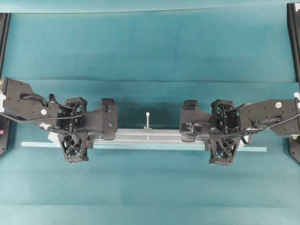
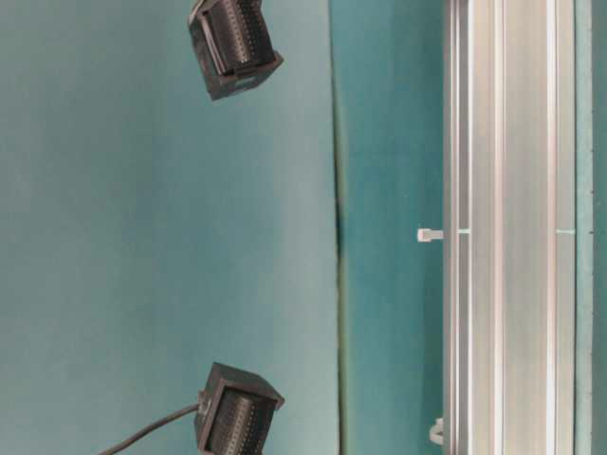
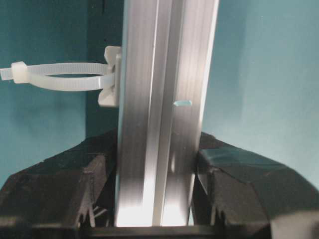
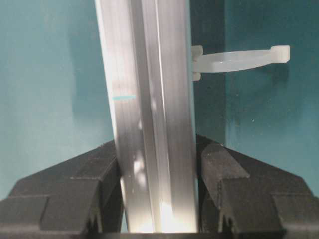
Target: Lift the large metal rail with both hands.
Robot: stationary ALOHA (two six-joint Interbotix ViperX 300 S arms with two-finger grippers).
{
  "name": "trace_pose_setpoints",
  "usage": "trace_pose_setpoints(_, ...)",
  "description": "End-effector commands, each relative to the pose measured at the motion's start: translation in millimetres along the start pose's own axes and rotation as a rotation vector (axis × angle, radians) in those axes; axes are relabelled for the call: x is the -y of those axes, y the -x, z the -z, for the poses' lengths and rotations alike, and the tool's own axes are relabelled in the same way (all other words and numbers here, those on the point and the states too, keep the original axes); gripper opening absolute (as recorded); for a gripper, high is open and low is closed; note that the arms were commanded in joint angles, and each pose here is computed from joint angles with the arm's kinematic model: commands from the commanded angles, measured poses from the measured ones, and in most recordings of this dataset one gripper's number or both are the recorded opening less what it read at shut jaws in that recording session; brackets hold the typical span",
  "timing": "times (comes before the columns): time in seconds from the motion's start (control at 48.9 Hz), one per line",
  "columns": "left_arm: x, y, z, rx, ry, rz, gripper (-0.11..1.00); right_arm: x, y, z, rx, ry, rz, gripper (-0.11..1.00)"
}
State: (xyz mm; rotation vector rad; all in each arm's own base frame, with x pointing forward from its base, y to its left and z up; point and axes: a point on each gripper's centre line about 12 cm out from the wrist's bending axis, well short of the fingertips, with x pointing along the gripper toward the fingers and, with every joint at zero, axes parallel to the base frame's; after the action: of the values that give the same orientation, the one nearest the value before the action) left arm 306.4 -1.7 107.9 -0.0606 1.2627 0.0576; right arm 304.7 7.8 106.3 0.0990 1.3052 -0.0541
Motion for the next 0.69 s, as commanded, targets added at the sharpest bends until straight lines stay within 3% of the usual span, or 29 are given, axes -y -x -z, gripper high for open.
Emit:
trace_pose_setpoints(0.0,0.1,0.2,0.3,0.008,0.006,0.002,0.36,-0.9,0.5,-8.6,0.049,-0.011,-0.008,0.4)
trace_pose_setpoints(0.184,-0.1,0.2,2.3,0.004,0.009,0.001,0.36,-0.6,-0.2,-7.0,0.052,-0.019,-0.008,0.42)
trace_pose_setpoints(0.368,-2.0,0.2,2.4,0.003,0.024,-0.001,0.38,-0.9,-0.7,-5.8,0.049,-0.016,-0.008,0.89)
trace_pose_setpoints(0.429,-1.6,0.0,3.0,0.001,0.023,0.0,0.55,-1.4,-0.9,-6.3,0.05,-0.015,-0.008,0.96)
trace_pose_setpoints(0.552,-0.6,0.4,2.7,0.004,0.013,0.001,0.88,-1.6,-0.5,-7.2,0.058,-0.016,-0.01,0.95)
trace_pose_setpoints(0.613,-0.1,1.5,2.0,0.008,0.006,0.002,0.97,-1.6,-0.5,-7.2,0.058,-0.016,-0.01,0.95)
trace_pose_setpoints(0.674,-0.1,3.7,1.9,0.009,0.003,0.002,0.98,-1.7,0.3,-7.9,0.061,-0.016,-0.01,0.95)
